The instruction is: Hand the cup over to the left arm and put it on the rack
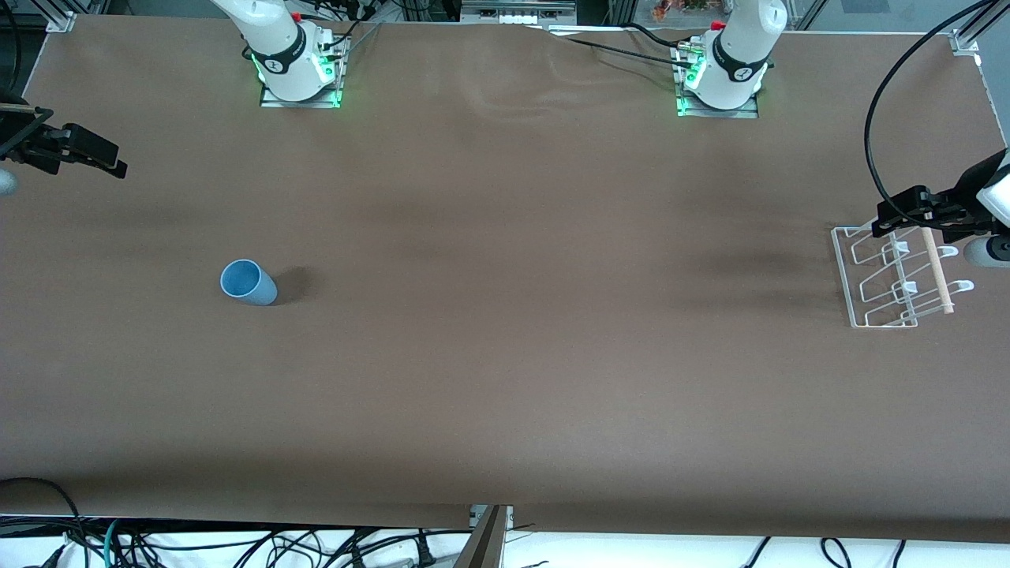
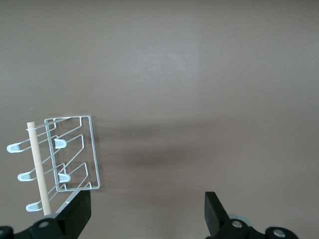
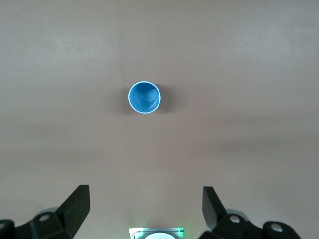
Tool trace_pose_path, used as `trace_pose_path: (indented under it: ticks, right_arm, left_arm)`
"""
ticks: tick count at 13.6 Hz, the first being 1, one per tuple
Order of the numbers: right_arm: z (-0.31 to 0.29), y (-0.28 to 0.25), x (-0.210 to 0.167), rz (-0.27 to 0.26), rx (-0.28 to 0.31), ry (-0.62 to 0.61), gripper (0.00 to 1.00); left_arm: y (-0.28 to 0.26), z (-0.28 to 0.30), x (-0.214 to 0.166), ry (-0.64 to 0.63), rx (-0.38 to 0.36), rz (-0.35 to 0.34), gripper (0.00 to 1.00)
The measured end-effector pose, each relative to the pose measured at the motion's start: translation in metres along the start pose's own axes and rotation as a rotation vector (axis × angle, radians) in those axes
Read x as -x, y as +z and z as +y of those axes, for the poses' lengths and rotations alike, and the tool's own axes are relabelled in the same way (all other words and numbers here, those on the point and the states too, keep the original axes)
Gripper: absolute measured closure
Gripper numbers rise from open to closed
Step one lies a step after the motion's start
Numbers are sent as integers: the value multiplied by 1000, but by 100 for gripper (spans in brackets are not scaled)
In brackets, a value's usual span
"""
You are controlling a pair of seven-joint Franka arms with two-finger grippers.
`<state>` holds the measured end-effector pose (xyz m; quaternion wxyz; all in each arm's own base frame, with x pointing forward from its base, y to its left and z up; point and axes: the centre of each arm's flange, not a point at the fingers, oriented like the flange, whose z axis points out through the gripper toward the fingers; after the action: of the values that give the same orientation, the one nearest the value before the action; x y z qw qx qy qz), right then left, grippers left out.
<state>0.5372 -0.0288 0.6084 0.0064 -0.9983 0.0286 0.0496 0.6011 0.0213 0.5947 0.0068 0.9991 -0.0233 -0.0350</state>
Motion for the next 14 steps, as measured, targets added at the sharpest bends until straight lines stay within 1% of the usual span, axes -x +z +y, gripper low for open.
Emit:
trace_pose_path:
  ticks: [6, 9, 14]
  right_arm:
    - [0, 0, 0, -2, 0, 1, 0]
    - [0, 2, 2, -19, 0, 1, 0]
    - [0, 8, -2, -31, 2, 1, 0]
  left_arm:
    - [0, 0, 0, 0, 0, 0, 0]
    - [0, 0, 0, 0, 0, 0, 0]
    - [0, -2, 0, -3, 0, 1, 0]
